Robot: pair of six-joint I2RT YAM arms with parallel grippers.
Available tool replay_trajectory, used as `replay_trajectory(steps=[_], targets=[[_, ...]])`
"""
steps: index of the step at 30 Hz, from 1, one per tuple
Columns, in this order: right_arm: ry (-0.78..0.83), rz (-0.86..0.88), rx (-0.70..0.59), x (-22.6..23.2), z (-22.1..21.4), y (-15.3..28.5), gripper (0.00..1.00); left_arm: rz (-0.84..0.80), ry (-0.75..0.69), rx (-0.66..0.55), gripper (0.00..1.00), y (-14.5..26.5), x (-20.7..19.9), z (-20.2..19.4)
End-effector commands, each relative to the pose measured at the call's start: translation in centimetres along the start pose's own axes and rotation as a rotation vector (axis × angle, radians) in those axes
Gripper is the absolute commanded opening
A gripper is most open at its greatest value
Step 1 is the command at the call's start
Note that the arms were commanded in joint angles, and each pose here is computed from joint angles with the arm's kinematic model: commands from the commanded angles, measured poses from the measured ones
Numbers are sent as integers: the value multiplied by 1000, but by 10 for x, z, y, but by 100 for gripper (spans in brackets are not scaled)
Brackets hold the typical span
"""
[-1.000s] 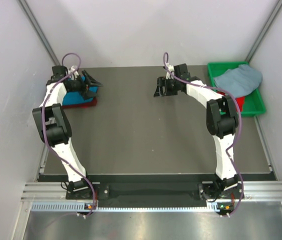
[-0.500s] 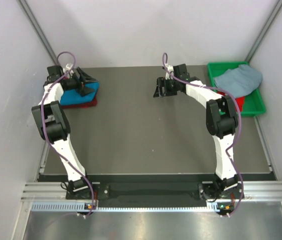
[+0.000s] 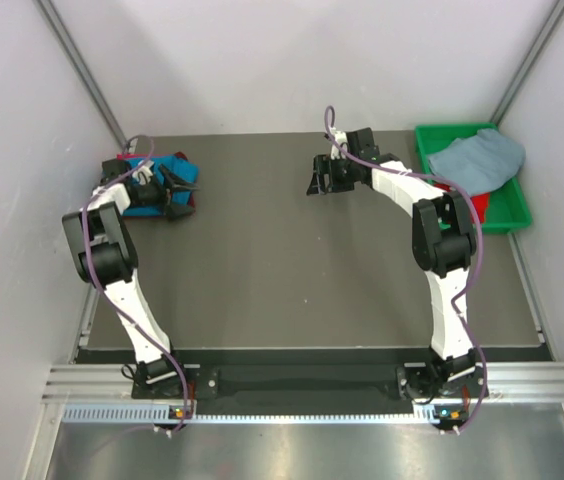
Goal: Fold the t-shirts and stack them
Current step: Neatly place the folded tshirt to the corner
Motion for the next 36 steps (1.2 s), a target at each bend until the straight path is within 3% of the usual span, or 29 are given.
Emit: replay_trajectory(steps=[1, 6, 12, 17, 18, 19, 20, 22, 27, 30, 36], targets=[[45, 35, -38, 13, 14, 1, 73, -50, -19, -12, 80, 18, -25, -12], [41, 35, -36, 12, 13, 1, 73, -53, -87, -17, 79, 20, -30, -10], [54, 19, -52, 16, 17, 9, 73, -112, -394, -62, 80, 36, -103, 7], [110, -99, -171, 25, 46, 39, 79, -88, -666, -79, 86, 31, -155, -2], [127, -133, -207, 27, 56, 46, 80, -31, -706, -112, 97, 30, -160, -3], [153, -169, -241, 29, 64, 55, 83, 15, -745, -138, 99, 29, -165, -2], [162, -258, -276, 25, 70, 61, 94, 60, -811, -133, 99, 22, -169, -8], [209, -348, -340, 27, 85, 76, 99, 208, -857, -197, 99, 18, -169, -5], [242, -717, -487, 23, 100, 102, 100, 435, -976, -434, 99, -3, -171, -6], [285, -881, -546, 32, 97, 111, 100, 626, -1035, -486, 99, -32, -170, -9], [428, -979, -588, 69, 86, 125, 100, 631, -1101, -500, 99, -85, -191, -12]])
Point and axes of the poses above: each gripper's point midway between its finger pads, its own y axis back along the fingers, its own x axis along the line the jaws close on, z = x × y, the point moved 10 cm from there along y, back along the fingers, and after that the axes turned 3 degrees about -y, right-handed, at the moved point
